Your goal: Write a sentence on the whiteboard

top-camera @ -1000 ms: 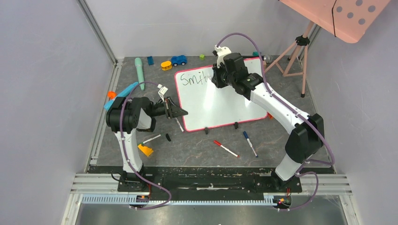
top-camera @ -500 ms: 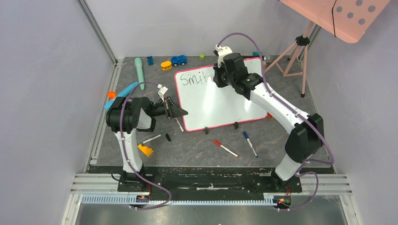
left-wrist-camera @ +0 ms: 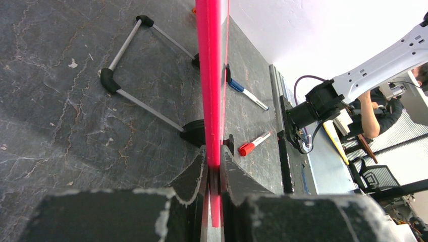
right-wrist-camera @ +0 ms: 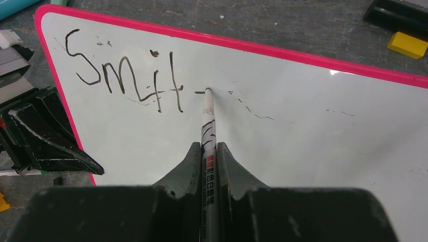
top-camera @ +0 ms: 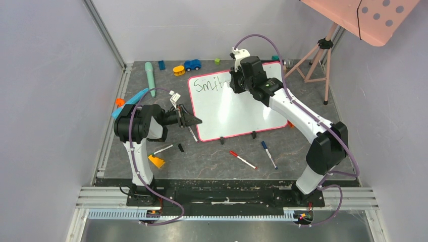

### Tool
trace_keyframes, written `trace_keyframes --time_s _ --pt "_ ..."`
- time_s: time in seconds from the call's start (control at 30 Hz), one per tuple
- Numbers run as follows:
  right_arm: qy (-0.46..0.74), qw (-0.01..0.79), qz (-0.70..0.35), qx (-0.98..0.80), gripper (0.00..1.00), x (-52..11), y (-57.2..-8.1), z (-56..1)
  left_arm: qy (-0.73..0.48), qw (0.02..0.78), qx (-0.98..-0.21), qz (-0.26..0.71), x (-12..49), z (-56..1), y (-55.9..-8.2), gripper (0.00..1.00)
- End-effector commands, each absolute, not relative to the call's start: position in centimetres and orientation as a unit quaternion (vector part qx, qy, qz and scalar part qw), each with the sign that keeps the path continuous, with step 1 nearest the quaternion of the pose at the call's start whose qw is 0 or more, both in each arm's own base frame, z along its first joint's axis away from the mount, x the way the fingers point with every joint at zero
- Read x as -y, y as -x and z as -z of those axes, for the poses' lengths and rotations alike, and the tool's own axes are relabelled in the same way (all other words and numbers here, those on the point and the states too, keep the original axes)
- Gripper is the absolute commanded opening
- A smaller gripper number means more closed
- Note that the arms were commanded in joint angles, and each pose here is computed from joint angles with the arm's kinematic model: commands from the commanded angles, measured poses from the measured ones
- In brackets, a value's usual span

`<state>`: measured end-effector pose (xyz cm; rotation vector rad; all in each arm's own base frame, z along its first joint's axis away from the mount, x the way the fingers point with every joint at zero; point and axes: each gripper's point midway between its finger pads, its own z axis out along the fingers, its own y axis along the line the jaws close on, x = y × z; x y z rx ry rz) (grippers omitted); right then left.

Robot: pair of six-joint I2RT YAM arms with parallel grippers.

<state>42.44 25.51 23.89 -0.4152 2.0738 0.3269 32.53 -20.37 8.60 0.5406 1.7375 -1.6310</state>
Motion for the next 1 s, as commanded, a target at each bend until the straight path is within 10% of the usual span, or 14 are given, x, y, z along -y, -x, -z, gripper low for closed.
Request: trace_keyframes --time_s 0.0,0.97 --pt "0.157 0.496 -0.118 -0.846 0.00 -24.8 -43.9 -25.1 -0.250 0.356 -0.652 0.621 20.4 -8.5 -31.7 0.03" --pt "0.178 0.458 -0.142 -0.859 0.00 -24.8 -41.1 -22.1 -0.250 0.355 -0.652 0.622 20.4 -8.5 -31.7 0.03"
